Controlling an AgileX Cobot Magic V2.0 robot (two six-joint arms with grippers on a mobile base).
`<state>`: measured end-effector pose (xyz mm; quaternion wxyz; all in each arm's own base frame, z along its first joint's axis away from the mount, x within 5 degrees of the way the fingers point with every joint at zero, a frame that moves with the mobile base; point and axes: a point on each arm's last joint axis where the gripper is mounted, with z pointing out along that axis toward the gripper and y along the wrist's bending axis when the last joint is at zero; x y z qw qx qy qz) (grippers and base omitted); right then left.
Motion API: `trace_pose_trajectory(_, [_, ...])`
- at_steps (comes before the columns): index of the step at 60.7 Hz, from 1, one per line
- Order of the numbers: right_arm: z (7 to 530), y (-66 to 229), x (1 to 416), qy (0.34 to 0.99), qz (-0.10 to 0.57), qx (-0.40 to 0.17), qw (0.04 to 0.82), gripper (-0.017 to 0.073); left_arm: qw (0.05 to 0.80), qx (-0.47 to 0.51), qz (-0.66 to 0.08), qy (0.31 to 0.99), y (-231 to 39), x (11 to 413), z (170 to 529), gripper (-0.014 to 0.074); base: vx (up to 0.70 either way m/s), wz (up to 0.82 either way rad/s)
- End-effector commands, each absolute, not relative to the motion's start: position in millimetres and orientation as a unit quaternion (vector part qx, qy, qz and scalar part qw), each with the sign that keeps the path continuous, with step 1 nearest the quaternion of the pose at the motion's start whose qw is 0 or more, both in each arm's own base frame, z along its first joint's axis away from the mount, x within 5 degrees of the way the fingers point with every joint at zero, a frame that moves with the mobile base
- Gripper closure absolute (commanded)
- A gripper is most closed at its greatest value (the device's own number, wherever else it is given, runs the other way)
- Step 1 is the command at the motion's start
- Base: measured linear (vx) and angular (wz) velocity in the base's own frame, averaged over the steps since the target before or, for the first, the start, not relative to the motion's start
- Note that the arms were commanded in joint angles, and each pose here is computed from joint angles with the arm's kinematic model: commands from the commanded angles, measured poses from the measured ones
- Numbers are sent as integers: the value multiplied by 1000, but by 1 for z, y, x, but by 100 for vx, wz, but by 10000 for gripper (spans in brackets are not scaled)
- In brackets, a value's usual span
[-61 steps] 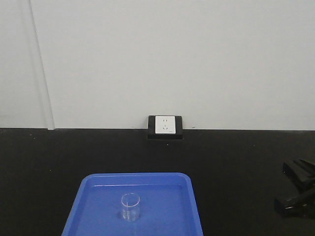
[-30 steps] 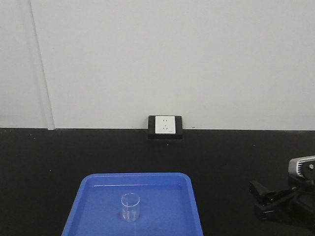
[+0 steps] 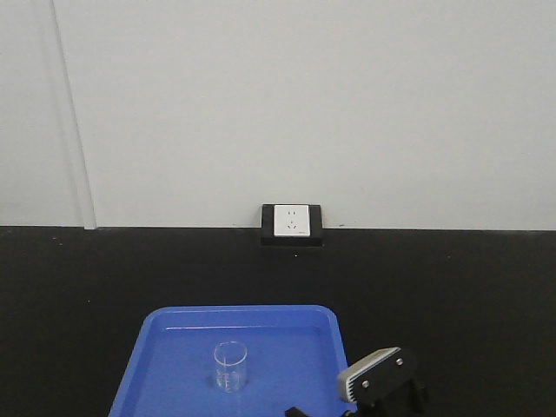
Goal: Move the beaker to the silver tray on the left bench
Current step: 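Move the right gripper toward the clear glass beaker in the blue tray, then lower the open right gripper around the beaker and close it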
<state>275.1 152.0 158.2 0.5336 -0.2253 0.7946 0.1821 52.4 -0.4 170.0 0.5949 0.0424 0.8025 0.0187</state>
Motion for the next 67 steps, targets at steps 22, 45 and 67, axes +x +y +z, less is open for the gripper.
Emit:
trace_pose_trajectory(22, [145,231,320,726,274,-230,587,-75,620,44,14,784,-1,54,170,592,0,0])
trace_pose_trajectory(45, [140,257,365,742,260,-226,575,-28,620,44,14,784,-1,54,170,592,0,0])
trace_pose_trajectory(67, [134,275,395,754,246,-226,566,-22,620,44,14,784,-1,54,170,592,0,0])
